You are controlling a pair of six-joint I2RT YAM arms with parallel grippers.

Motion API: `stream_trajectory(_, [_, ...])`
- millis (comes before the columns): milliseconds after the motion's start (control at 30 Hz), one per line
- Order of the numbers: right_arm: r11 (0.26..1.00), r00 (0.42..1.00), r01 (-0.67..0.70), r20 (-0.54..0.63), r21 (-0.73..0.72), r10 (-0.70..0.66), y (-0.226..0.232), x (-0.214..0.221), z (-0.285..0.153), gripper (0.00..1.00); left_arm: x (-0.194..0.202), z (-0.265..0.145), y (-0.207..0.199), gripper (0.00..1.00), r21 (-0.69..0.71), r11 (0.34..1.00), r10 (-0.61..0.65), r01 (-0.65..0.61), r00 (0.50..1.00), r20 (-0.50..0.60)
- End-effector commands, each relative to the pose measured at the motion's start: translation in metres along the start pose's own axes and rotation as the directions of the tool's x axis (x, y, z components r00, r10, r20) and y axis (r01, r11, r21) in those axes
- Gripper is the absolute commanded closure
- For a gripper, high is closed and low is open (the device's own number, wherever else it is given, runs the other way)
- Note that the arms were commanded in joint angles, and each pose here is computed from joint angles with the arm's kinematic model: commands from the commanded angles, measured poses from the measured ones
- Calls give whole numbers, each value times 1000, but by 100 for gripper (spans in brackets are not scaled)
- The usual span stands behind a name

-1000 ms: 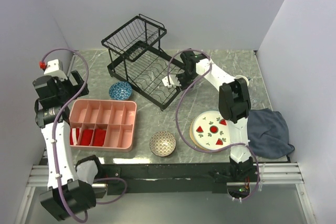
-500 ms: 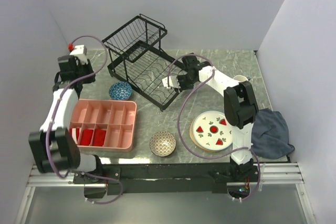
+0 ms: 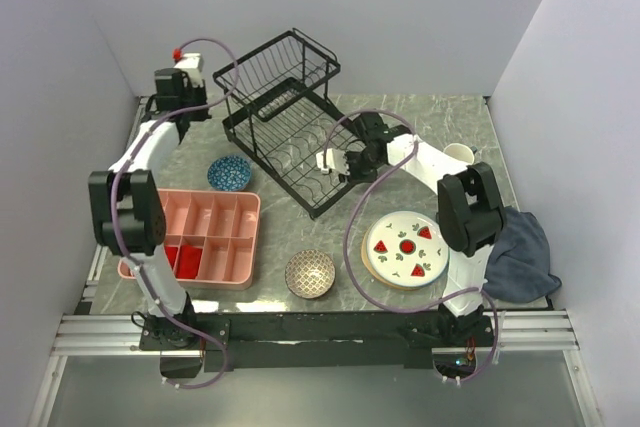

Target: Load the mixed dishes into the dish rack

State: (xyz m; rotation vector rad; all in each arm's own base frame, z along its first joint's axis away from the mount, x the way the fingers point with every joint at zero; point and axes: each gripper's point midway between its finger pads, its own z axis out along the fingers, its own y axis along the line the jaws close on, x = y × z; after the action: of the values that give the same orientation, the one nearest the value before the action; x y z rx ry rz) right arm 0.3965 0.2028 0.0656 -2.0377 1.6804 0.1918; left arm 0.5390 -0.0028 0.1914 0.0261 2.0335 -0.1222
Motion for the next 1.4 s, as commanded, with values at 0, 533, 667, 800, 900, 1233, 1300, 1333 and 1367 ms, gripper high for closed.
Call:
stream_trajectory(0, [958, 951, -287, -115, 11, 286, 27, 36, -31, 100, -31, 23, -44, 99, 75, 996, 36, -42, 996, 81])
stream_trajectory(533, [786, 768, -600, -167, 147, 618, 77, 42, -50, 100, -49, 77, -138, 99, 213, 972, 65, -95, 988, 142])
stream_trajectory(667, [776, 762, -613, -148, 148, 630, 85, 25, -48, 100, -50, 82, -160, 99, 236, 966, 73, -108, 986, 152])
stream_trajectory(800, [778, 772, -612, -104, 142, 627, 78, 2, -51, 100, -64, 67, -164, 99, 243, 967, 42, -83, 985, 170])
stream_trajectory(900, [773, 775, -623, -41, 120, 631, 65, -26, -54, 100, -77, 45, -157, 99, 228, 970, 38, -81, 982, 188])
stream_trajectory(1233, [837, 836, -547, -37, 30, 548, 79, -74, -35, 100, -68, -44, -118, 99, 175, 983, 21, -55, 982, 186])
stream_trajectory(1300, [838, 837, -545, -36, 26, 546, 84, -75, -32, 100, -71, -63, -113, 97, 157, 986, 25, -58, 979, 200])
stream_trajectory(1333, [839, 838, -544, -38, 27, 545, 85, -73, -29, 100, -60, -66, -110, 96, 149, 987, 29, -56, 984, 176])
stream_trajectory(1367, [842, 840, -539, -52, 30, 540, 87, -69, -26, 100, -56, -72, -108, 96, 146, 988, 29, -54, 986, 165])
